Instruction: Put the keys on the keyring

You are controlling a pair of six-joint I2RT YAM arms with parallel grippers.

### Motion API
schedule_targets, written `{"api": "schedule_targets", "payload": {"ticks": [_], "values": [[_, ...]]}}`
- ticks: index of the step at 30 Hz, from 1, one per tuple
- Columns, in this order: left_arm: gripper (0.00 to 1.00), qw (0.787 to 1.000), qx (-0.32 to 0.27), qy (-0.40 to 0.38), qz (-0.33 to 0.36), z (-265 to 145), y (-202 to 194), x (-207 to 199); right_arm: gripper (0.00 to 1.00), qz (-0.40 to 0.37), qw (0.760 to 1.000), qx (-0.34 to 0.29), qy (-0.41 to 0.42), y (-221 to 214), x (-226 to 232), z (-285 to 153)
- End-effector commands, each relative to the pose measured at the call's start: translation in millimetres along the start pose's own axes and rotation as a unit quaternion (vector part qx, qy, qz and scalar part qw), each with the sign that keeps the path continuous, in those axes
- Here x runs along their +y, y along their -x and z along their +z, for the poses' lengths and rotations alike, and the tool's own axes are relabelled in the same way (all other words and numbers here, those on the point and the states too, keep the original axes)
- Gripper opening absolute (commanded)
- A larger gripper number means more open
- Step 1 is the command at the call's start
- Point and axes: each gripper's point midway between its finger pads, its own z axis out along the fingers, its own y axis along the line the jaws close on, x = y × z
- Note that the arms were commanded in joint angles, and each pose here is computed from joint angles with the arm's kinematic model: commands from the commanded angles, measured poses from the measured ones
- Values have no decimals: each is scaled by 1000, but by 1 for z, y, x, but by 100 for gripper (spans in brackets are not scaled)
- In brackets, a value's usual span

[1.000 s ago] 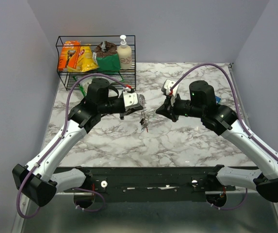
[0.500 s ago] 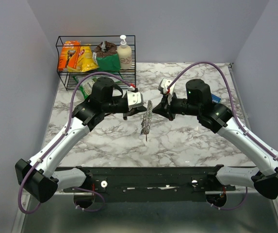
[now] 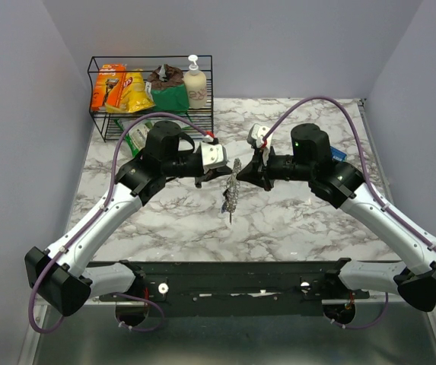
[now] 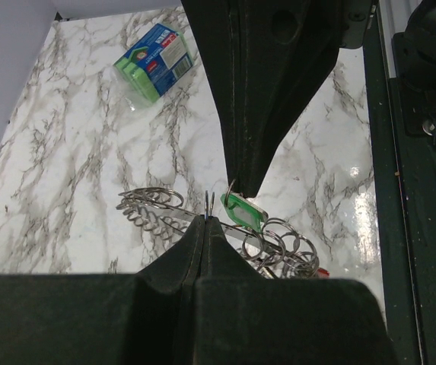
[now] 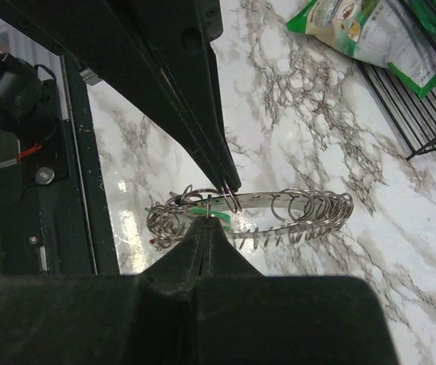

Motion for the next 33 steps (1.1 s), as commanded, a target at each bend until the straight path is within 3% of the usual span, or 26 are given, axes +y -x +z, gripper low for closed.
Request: {"api": "schedule_targets", "payload": {"ticks": [1, 33], "values": [[0, 999, -29, 12, 31, -3, 24, 5, 1, -1, 1000, -15, 10, 9, 2, 1], [0, 999, -14, 13, 29, 0, 13, 3, 1, -13, 999, -32, -19, 23, -7, -5]]}}
